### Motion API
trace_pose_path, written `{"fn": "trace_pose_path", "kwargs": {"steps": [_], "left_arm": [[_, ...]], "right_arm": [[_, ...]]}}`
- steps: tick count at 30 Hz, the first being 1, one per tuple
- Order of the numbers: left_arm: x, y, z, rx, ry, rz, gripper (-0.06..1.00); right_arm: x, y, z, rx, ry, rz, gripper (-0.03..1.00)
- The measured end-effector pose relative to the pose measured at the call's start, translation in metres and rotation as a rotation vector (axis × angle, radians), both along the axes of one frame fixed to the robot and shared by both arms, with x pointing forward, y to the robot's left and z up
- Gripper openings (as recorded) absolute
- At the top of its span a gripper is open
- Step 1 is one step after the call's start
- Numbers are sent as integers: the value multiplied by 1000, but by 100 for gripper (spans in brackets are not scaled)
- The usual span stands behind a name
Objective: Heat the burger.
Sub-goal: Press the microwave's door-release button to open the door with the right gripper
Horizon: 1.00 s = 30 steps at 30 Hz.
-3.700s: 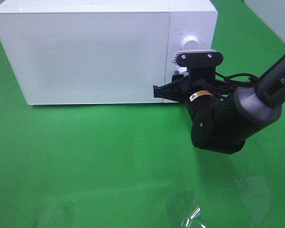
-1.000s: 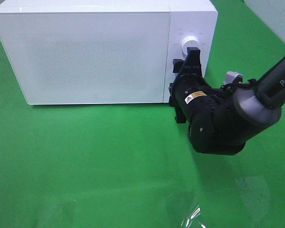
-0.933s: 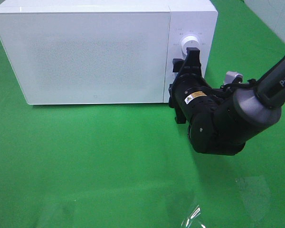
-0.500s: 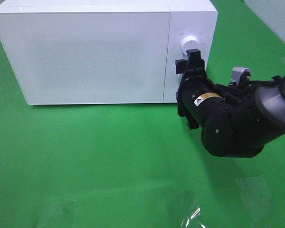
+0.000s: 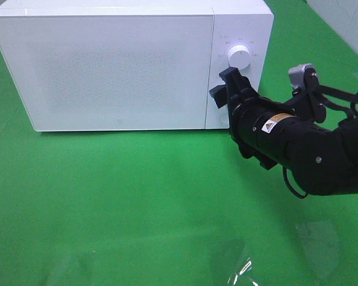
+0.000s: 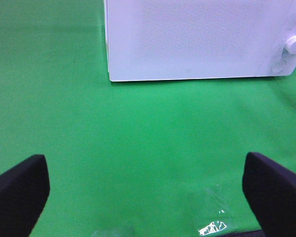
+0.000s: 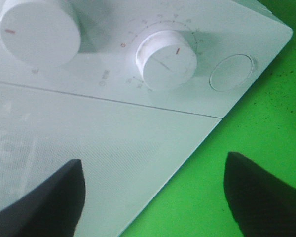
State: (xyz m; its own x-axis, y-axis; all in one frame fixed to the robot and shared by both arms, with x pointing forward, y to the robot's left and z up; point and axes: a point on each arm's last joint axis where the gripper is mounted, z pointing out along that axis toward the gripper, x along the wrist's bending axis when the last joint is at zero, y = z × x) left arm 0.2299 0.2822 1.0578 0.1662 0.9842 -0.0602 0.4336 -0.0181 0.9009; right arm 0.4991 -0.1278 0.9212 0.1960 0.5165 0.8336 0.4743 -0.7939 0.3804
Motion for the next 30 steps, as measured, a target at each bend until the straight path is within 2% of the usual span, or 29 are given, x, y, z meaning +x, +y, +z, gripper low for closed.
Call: {"fn": "trace_pose_path", "kwargs": {"steps": [2, 3, 4, 5, 6, 7, 9, 12, 13, 16, 18, 21, 22, 23, 25, 26, 27, 30], "left_arm": [[0, 0, 0, 0, 0, 0, 98], [0, 0, 0, 0, 0, 0, 98], [0, 0, 0, 0, 0, 0, 98], [0, 0, 0, 0, 0, 0, 98], [0, 0, 0, 0, 0, 0, 98], [0, 0, 0, 0, 0, 0, 98], [0, 0, 0, 0, 0, 0, 98], [0, 0, 0, 0, 0, 0, 98], [0, 0, 0, 0, 0, 0, 98], [0, 0, 0, 0, 0, 0, 98], [0, 0, 0, 0, 0, 0, 98], [0, 0, 0, 0, 0, 0, 98], [0, 0, 0, 0, 0, 0, 98], [0, 0, 0, 0, 0, 0, 98], [0, 0, 0, 0, 0, 0, 98], [0, 0, 0, 0, 0, 0, 98], [0, 0, 0, 0, 0, 0, 98], [0, 0, 0, 0, 0, 0, 98]], "right_arm": [[-5, 0, 9, -79, 2, 63, 74], [-5, 0, 9, -79, 2, 63, 74], [-9, -1, 16, -133, 2, 111, 74], [-9, -1, 16, -133, 2, 111, 74], [-12, -1, 22, -197, -11, 165, 74], [-12, -1, 22, -197, -11, 165, 74], [-19, -1, 36, -337, -79, 293, 74], [-21, -1, 40, -372, -95, 324, 74], [-25, -2, 45, -431, -113, 380, 74], [-29, -3, 49, -481, -118, 434, 74], [-41, -6, 57, -585, -116, 556, 74], [-44, -6, 59, -613, -111, 590, 74], [-50, -8, 63, -661, -86, 648, 74], [-50, -8, 63, -661, -86, 648, 74], [-59, -14, 76, -756, -57, 739, 74], [-59, -14, 76, -756, -57, 739, 74], [-65, -19, 86, -795, -38, 769, 74], [-68, -22, 90, -811, -29, 780, 74]]}}
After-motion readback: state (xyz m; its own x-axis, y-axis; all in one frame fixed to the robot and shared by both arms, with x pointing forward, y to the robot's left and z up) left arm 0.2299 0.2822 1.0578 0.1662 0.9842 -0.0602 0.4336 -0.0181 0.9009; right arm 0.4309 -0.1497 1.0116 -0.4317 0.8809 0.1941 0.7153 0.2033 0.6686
